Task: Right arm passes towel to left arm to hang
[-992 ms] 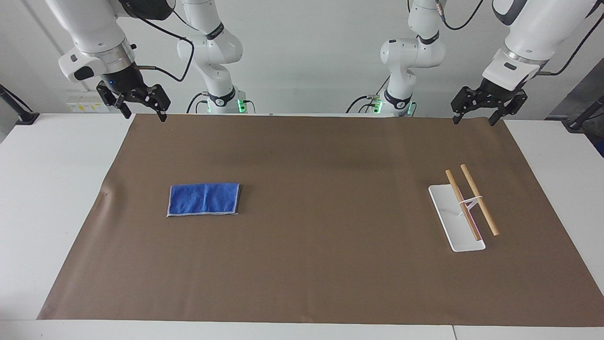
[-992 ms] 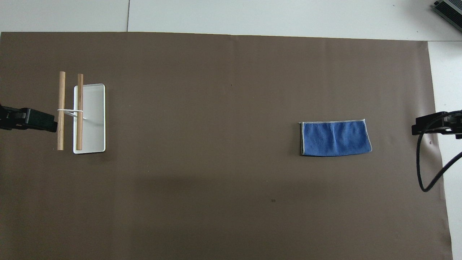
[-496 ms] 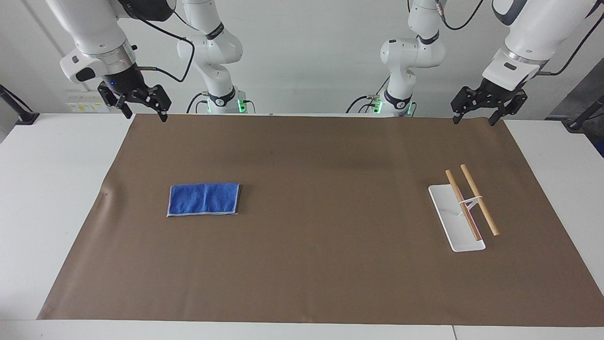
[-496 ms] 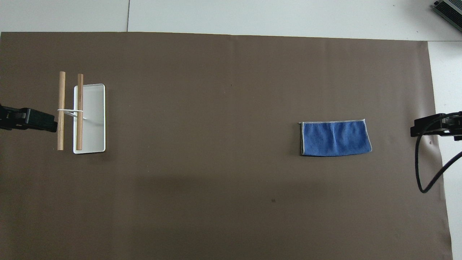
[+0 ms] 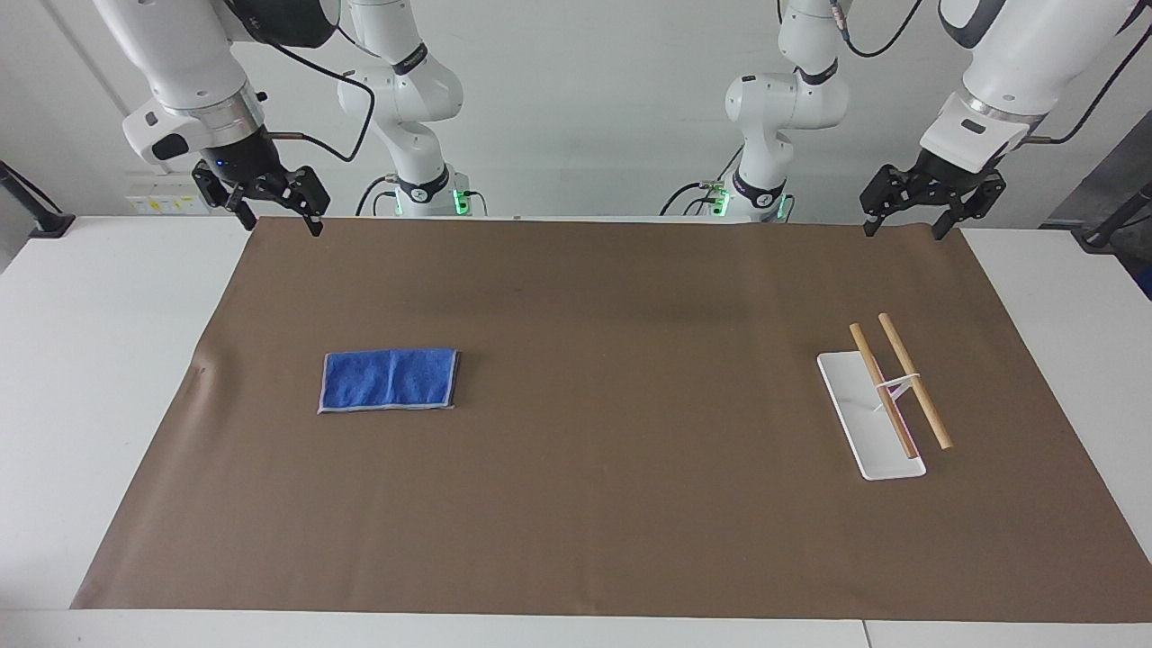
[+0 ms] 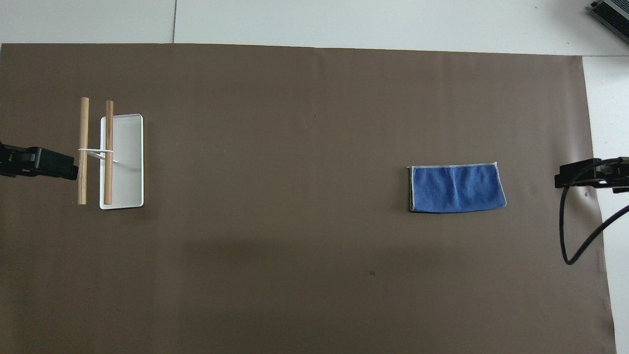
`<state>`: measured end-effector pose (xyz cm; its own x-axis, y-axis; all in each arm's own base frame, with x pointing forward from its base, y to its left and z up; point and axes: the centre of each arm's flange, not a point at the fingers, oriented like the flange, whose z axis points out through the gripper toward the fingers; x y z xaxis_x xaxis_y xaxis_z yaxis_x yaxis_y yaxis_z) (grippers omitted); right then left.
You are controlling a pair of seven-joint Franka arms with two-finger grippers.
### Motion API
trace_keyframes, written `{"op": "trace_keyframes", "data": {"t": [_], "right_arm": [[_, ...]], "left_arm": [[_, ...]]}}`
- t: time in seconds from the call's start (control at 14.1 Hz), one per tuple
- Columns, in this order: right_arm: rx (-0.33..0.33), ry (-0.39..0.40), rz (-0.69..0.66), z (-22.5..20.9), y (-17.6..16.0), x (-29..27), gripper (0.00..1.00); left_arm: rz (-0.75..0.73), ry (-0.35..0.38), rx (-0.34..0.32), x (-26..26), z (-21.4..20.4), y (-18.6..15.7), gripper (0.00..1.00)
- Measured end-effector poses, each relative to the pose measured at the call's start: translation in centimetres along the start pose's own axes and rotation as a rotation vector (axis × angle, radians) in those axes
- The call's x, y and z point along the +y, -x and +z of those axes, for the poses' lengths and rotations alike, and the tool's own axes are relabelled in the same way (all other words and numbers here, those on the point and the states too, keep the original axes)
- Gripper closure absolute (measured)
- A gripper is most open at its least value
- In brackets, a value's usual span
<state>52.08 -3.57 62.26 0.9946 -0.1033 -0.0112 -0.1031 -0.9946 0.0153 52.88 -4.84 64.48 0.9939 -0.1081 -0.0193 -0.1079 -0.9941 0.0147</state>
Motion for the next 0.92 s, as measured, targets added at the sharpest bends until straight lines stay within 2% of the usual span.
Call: {"op": "trace_keyframes", "data": {"t": [0.57, 0.92], "right_arm": [[0.002, 0.000, -0.022, 1.6, -0.1, -0.2, 0.00], [0.053, -0.002, -0.084, 9.2, -1.8, -3.5, 0.00]], "left_arm": [[0.000, 0.000, 0.000, 0.0, 0.0, 0.0, 0.00], [0.000, 0.000, 0.000, 0.0, 0.0, 0.0, 0.00]]}}
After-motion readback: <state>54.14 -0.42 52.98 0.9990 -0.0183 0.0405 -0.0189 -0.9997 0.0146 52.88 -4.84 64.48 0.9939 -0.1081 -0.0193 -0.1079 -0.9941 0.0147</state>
